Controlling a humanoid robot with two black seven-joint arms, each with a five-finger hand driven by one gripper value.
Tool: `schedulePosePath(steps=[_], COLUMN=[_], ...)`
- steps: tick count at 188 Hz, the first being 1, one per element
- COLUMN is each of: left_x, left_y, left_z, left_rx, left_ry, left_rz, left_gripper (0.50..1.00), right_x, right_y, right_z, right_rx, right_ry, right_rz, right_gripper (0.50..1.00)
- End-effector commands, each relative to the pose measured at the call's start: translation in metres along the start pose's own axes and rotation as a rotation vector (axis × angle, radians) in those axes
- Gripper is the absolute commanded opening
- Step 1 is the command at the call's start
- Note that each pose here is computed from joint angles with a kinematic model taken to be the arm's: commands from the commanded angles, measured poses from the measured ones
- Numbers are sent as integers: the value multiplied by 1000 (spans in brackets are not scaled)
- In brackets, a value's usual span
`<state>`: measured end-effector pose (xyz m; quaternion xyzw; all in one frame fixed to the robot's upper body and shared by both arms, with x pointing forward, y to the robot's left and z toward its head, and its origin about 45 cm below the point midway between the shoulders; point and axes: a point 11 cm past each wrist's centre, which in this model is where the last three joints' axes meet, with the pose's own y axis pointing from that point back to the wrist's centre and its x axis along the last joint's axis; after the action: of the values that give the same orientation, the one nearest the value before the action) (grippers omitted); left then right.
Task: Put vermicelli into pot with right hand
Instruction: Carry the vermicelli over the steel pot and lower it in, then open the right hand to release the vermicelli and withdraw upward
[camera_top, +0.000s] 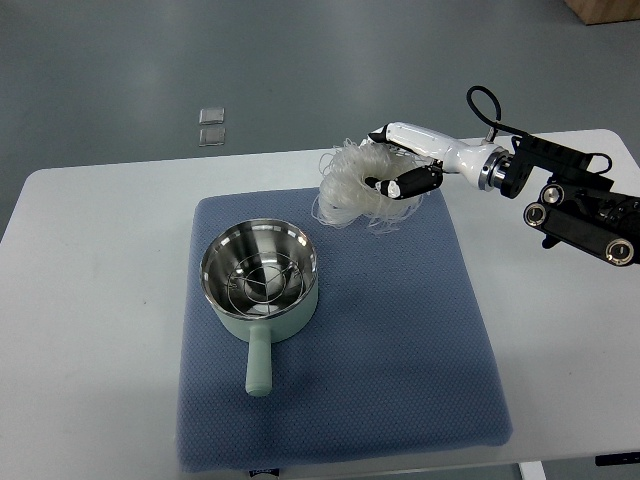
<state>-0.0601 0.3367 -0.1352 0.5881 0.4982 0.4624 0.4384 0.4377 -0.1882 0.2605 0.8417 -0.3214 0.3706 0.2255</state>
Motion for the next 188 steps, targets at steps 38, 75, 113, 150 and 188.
schedulePosePath(steps=[38,75,113,150,188], left_x=[0,0,0,0,0], left_y=[0,0,0,0,0], left_z=[0,0,0,0,0], left_rx=[0,0,1,0,0], left_ry=[0,0,0,0,2], left_rz=[1,0,-1,-1,0], left_gripper=[1000,1000,1000,1000,1000], right_x=[-1,-37,-64,-75,-86], right_y=[-27,-43,-47,-47,-47], right_z=[-56,-74,-78,-79,-79], right_rx=[160,207,215,216,215], right_ry=[-56,-124,-166,-188,-196], right_rz=[32,-10,-58,-80,-113], right_gripper=[500,500,500,535,852])
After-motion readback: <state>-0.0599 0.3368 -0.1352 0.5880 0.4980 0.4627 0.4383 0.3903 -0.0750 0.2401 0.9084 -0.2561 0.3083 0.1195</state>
